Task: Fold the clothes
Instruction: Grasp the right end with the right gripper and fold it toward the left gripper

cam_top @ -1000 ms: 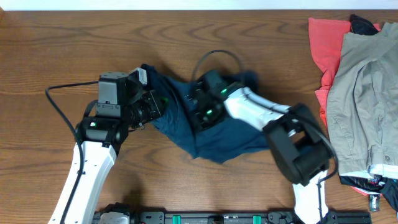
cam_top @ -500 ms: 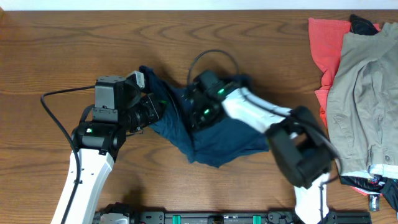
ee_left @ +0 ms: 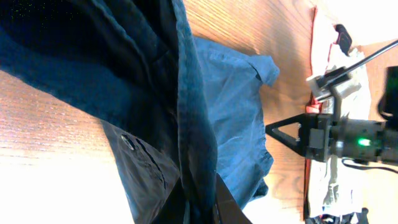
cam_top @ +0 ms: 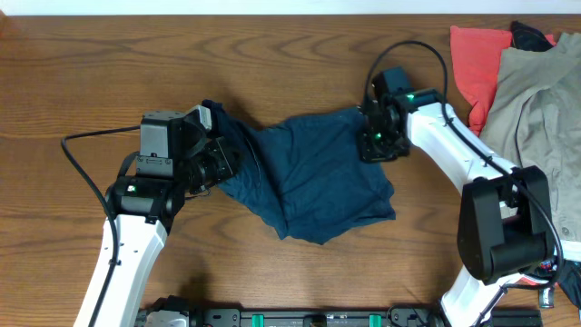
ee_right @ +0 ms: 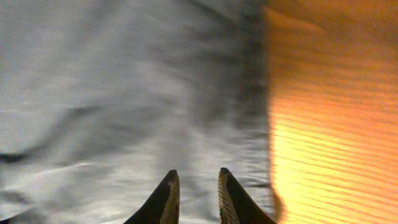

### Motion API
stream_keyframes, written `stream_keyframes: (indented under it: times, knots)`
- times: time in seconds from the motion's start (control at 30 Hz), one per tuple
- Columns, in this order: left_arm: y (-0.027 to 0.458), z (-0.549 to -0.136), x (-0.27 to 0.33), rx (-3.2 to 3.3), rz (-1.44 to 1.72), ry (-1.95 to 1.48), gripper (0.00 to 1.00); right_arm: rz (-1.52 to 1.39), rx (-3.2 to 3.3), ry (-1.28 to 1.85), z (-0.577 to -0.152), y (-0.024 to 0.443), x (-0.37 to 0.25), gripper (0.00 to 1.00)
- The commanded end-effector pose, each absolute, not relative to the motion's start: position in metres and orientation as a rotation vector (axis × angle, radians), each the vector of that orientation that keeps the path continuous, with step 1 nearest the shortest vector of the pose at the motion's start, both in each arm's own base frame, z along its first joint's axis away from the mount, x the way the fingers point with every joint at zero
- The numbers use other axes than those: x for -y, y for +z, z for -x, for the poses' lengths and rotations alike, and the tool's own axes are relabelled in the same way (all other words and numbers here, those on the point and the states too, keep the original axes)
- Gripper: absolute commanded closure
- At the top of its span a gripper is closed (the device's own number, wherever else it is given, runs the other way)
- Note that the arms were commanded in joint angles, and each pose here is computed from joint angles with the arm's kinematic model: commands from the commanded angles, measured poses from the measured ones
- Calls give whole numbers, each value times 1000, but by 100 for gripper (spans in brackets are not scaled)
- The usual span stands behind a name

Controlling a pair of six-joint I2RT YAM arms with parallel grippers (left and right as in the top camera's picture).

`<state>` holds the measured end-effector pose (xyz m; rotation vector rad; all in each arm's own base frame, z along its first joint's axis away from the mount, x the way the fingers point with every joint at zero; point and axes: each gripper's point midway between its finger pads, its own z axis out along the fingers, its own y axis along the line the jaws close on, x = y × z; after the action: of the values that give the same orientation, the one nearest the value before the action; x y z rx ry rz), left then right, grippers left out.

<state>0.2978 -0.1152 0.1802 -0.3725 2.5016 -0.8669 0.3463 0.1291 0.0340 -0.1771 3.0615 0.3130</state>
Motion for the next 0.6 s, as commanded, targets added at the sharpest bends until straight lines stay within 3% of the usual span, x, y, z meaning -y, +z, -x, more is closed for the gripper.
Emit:
stream_keyframes:
  times: [0.0, 0.57]
  knots:
    - [183, -297, 122, -2503, 341, -877, 94, 217, -3107, 219, -332, 12, -116, 80]
    - [168, -285, 229, -2562, 64, -1057, 94, 263, -3208, 289, -264, -34, -155, 84]
